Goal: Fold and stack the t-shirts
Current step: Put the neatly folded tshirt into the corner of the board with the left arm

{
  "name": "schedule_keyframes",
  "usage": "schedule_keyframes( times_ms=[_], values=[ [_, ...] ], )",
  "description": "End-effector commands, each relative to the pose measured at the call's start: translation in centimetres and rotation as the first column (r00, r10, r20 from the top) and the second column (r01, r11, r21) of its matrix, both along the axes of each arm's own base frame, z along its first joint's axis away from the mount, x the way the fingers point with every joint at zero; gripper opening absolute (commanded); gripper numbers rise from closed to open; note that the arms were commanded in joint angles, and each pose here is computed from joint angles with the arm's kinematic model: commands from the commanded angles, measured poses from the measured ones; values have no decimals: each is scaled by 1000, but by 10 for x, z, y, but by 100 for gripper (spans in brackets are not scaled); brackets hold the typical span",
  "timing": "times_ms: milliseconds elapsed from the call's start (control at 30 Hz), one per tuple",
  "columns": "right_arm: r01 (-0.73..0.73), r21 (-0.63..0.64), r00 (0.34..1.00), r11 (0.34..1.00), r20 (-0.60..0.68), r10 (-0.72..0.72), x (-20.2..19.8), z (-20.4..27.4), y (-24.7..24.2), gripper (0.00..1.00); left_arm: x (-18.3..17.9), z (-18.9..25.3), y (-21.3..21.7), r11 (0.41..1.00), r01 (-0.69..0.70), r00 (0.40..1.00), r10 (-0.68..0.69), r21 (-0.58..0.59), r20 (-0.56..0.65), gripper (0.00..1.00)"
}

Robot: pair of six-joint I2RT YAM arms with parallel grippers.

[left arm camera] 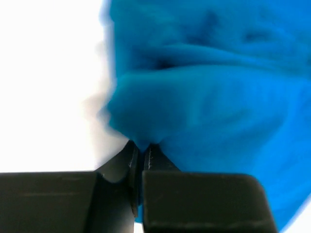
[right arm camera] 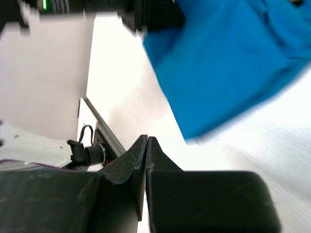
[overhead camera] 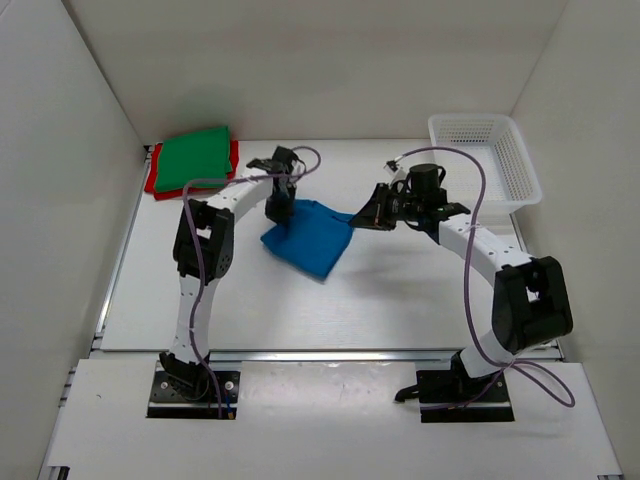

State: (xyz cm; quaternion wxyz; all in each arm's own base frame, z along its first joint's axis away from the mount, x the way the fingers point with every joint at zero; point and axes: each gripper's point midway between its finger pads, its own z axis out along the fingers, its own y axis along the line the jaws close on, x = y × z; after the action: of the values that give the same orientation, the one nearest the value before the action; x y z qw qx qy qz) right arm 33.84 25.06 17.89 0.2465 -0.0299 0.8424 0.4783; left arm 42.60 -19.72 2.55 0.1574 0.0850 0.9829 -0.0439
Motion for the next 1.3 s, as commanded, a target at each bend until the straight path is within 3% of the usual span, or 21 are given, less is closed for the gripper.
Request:
schedule_keyframes(
  times_ms=[0,133,233,467,800,867,1067,1267],
  values=[
    [11,41,994,999,107,-15,8,43,-6,0,55,59,42,998,-56,990,52,33,129,0],
    [20,30,991,999,129,-23,8,51,-10,0,119,109,74,992,-123,955,116,7,272,0],
    [12,29,996,1000,92,-15,9,36,-8,0,141,117,91,983,-155,931,180,-100,319,0],
    [-11,22,998,1000,63,9,6,20,-3,0,187,157,149,964,-219,834,266,-153,483,0],
    [-36,13,999,999,18,36,4,2,6,0,205,241,185,953,-207,682,303,-222,666,0],
    [-50,19,999,999,23,49,2,6,11,0,207,255,215,942,-238,640,336,-238,691,0],
    [-59,-1,998,998,-11,59,-7,-5,13,0,200,280,252,921,-261,590,389,-289,708,0],
    [-66,-8,998,998,-10,66,-9,-2,17,0,201,274,278,901,-283,576,433,-328,694,0]
  ],
)
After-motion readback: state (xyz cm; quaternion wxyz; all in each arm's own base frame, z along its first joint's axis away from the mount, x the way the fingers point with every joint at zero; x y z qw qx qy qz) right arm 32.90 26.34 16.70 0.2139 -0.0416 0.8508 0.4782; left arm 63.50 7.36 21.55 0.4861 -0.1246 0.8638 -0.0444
